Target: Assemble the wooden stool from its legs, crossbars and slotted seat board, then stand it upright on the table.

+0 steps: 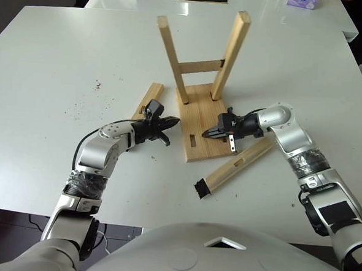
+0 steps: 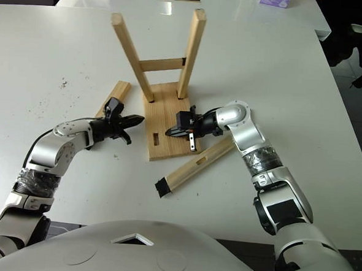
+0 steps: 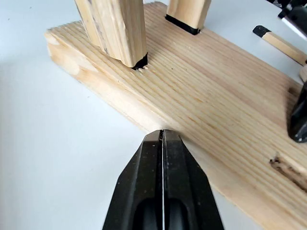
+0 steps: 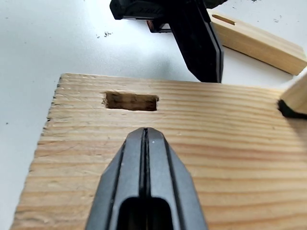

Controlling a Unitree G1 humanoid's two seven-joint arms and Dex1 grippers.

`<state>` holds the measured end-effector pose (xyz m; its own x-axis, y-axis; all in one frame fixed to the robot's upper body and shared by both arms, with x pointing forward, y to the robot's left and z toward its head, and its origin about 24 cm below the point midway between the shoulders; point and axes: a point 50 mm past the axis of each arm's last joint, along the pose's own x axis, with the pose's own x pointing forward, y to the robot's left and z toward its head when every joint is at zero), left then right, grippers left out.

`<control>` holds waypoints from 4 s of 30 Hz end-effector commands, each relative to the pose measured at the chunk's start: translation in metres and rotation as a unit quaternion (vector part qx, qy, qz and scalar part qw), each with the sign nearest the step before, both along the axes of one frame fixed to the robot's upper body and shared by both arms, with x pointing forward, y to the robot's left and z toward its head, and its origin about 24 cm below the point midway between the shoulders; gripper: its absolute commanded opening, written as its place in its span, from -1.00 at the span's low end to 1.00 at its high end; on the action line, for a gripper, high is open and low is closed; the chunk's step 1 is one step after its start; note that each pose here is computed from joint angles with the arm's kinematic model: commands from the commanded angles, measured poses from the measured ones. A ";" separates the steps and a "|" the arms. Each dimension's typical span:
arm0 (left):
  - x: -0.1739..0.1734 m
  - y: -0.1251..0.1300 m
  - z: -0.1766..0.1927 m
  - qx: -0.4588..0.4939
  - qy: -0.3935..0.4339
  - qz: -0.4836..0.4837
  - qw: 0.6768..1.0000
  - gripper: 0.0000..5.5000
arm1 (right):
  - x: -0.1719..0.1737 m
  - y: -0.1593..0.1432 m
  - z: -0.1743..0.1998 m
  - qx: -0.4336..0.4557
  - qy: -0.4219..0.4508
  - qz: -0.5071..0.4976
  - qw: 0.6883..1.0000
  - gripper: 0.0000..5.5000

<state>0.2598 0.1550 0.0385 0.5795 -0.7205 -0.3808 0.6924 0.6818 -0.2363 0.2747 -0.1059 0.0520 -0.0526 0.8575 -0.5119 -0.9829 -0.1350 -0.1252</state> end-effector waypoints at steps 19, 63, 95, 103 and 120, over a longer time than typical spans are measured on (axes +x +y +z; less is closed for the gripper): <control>-0.047 0.017 0.005 0.009 0.010 0.029 0.999 -1.00 | 0.017 -0.085 0.026 -0.075 -0.082 -0.179 0.977 -1.00; -0.036 0.065 0.058 -0.073 -0.171 0.371 0.910 -1.00 | -0.025 -0.132 0.016 0.071 -0.123 -0.582 0.801 -0.85; -0.041 0.061 0.047 -0.136 -0.170 0.564 0.797 -1.00 | -0.076 -0.130 -0.008 0.002 -0.012 -0.688 0.726 0.03; -0.048 0.059 0.043 -0.138 -0.165 0.574 0.790 -1.00 | -0.086 -0.136 -0.011 -0.038 -0.004 -0.674 0.738 0.03; -0.047 0.060 0.049 -0.153 -0.157 0.571 0.791 -1.00 | -0.100 -0.136 -0.020 -0.029 -0.011 -0.696 0.718 -0.53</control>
